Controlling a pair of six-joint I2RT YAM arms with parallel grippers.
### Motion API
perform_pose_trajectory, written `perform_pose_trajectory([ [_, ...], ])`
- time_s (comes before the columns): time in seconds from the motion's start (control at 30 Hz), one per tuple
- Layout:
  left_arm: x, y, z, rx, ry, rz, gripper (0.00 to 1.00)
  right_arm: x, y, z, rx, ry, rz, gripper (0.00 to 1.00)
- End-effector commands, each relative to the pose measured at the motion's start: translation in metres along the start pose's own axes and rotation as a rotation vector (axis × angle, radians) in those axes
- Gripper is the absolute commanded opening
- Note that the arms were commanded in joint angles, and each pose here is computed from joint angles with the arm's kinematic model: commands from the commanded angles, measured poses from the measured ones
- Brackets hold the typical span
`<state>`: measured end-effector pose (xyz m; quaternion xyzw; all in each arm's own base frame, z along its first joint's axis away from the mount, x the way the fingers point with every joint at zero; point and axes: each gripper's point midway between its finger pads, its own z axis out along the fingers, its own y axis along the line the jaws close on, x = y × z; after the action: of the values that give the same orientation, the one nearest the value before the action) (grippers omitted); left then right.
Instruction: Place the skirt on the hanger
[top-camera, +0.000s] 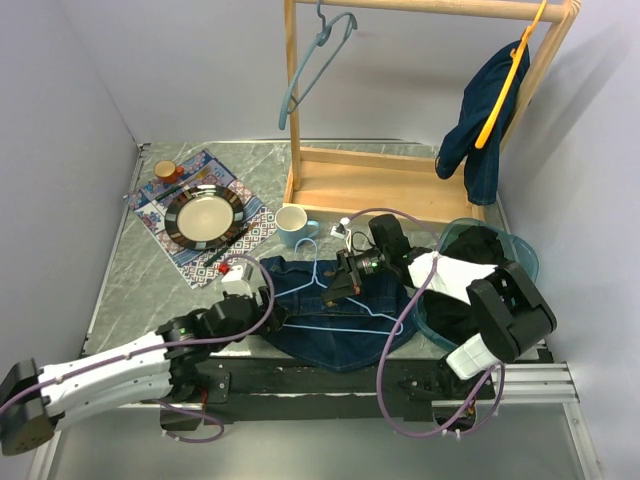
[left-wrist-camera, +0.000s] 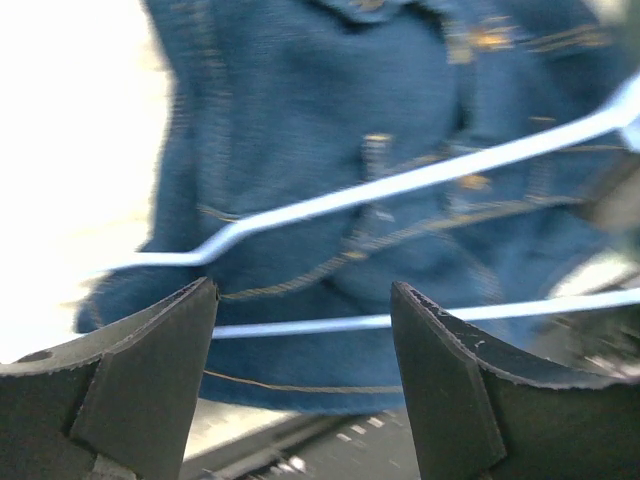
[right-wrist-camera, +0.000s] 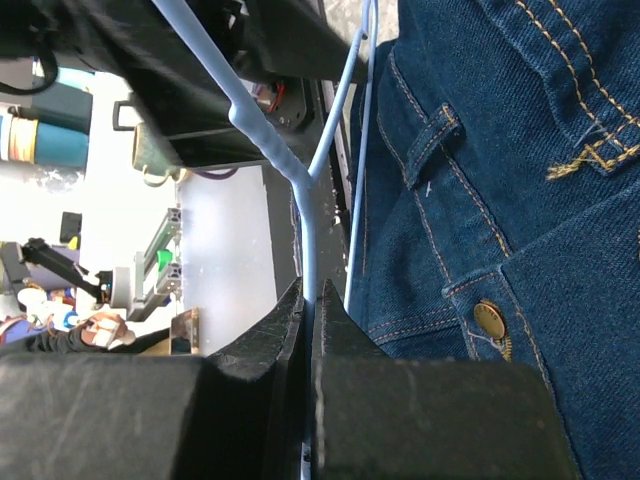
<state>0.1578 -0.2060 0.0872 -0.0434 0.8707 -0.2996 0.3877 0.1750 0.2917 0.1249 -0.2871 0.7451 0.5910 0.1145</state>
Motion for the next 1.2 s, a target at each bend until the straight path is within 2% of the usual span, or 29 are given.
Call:
perform_pose_trajectory([
  [0.0, -0.016, 0.006, 0.013, -0.097, -0.069, 0.017, 0.75, -0.005, 0.001, 0.0, -0.03, -0.006, -0.05, 0.0],
  [0.07, -0.012, 0.02, 0.019, -0.167, -0.07, 0.032, 0.75, -0.005, 0.001, -0.001, -0.035, -0.002, -0.051, 0.0],
  [0.33, -0.014, 0.003, 0.035, -0.115, -0.081, 0.059, 0.72, -0.006, -0.002, -0.002, -0.037, 0.006, -0.05, 0.0],
  [0.53, -0.017, -0.012, 0.034, -0.066, -0.069, 0.064, 0.43, -0.009, -0.005, -0.006, -0.032, -0.003, -0.049, 0.0],
  [0.57, -0.016, -0.015, 0.033, -0.051, -0.057, 0.064, 0.34, -0.009, -0.006, -0.006, -0.03, -0.004, -0.047, 0.0],
  [0.63, -0.021, -0.024, 0.027, -0.018, -0.06, 0.053, 0.26, -0.009, -0.006, -0.007, -0.029, 0.001, -0.058, 0.0],
  [0.67, -0.024, -0.028, 0.024, -0.002, -0.062, 0.053, 0.16, -0.01, -0.005, -0.008, -0.026, -0.001, -0.064, 0.0],
  [0.77, -0.039, -0.046, 0.008, 0.057, -0.076, 0.037, 0.01, -0.011, -0.003, -0.01, -0.024, 0.002, -0.092, 0.0],
  [1.03, -0.086, -0.096, -0.044, 0.22, -0.131, -0.063, 0.01, -0.016, -0.004, -0.021, 0.026, 0.012, -0.213, 0.0],
  [1.17, -0.109, -0.101, -0.06, 0.231, -0.182, -0.157, 0.01, -0.015, -0.001, -0.027, 0.048, 0.033, -0.284, 0.0],
])
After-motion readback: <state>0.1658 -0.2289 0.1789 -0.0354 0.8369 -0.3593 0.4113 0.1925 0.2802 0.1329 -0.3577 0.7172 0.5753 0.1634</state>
